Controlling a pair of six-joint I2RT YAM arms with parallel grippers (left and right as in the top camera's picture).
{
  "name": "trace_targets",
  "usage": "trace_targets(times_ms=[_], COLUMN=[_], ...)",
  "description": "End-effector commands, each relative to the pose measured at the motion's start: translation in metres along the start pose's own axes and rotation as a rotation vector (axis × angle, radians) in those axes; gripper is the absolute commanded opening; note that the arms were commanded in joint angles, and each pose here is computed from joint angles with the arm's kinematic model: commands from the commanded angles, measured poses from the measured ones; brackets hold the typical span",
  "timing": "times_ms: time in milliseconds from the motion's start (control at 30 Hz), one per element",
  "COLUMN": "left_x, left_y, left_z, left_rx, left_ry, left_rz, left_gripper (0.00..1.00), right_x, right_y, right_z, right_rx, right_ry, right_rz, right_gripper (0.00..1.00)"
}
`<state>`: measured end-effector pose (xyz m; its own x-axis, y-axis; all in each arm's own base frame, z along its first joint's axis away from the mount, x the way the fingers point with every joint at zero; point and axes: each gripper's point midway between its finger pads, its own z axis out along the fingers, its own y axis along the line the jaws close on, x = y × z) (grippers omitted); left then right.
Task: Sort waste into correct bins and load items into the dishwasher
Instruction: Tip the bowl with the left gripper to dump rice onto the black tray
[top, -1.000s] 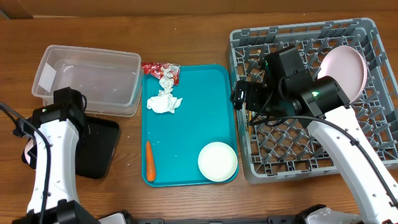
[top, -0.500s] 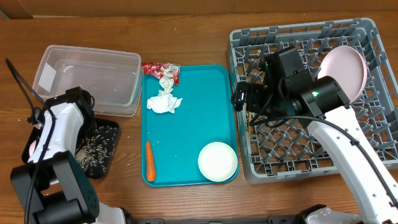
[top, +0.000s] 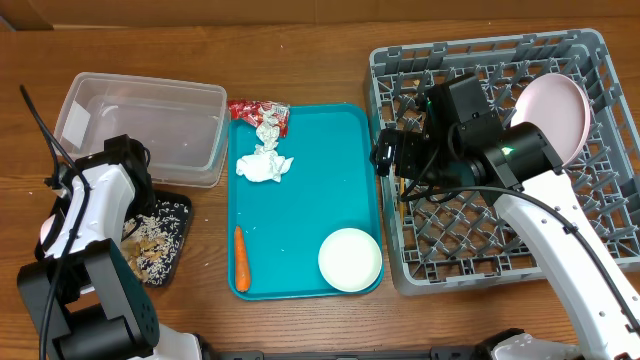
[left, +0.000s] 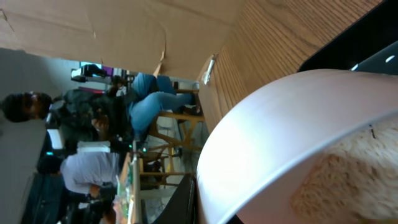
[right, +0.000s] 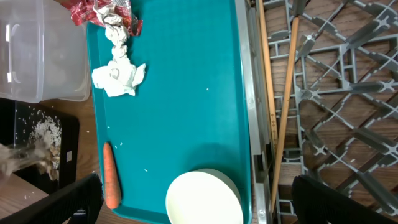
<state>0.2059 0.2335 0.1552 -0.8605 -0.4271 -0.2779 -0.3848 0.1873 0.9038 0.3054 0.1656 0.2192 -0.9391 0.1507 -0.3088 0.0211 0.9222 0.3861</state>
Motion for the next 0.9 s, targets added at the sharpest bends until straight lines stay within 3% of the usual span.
trace_targets(times_ms=[0, 133, 233, 733, 867], left_x=[-0.02, -0.028, -0.04, -0.064, -0.07], left_y=[0.013, 0.004, 0.016, 0.024, 0.028], left_z=[-0.012, -0.02, -0.026, -0.06, -0.064], left_rx=[-0.065, -0.035, -0.124, -0.237, -0.282], left_ry=[-0.075, -0.107, -0.153, -0.275, -0.274], left_rz=[0.097, 0.048, 0.138, 0.213, 0.293], left_gripper=[0.04, 0.04, 0.04, 0.04, 0.04], right_x=[-0.006, -0.007, -0.005, -0.005, -0.005], right_y=[0.001, 0.002, 0.0, 0.001, 0.0], right_z=[-0.004, -0.004, -0.004, -0.004, -0.004], right_rx=[-0.001, -0.004, 0.002, 0.001, 0.003], right_ry=[-0.024, -0.028, -0.018, -0.02, -0.017], right_rz=[0.0, -0.001, 0.001, 0.001, 0.001], right_gripper=[1.0, 1.0, 1.0, 1.0, 1.0])
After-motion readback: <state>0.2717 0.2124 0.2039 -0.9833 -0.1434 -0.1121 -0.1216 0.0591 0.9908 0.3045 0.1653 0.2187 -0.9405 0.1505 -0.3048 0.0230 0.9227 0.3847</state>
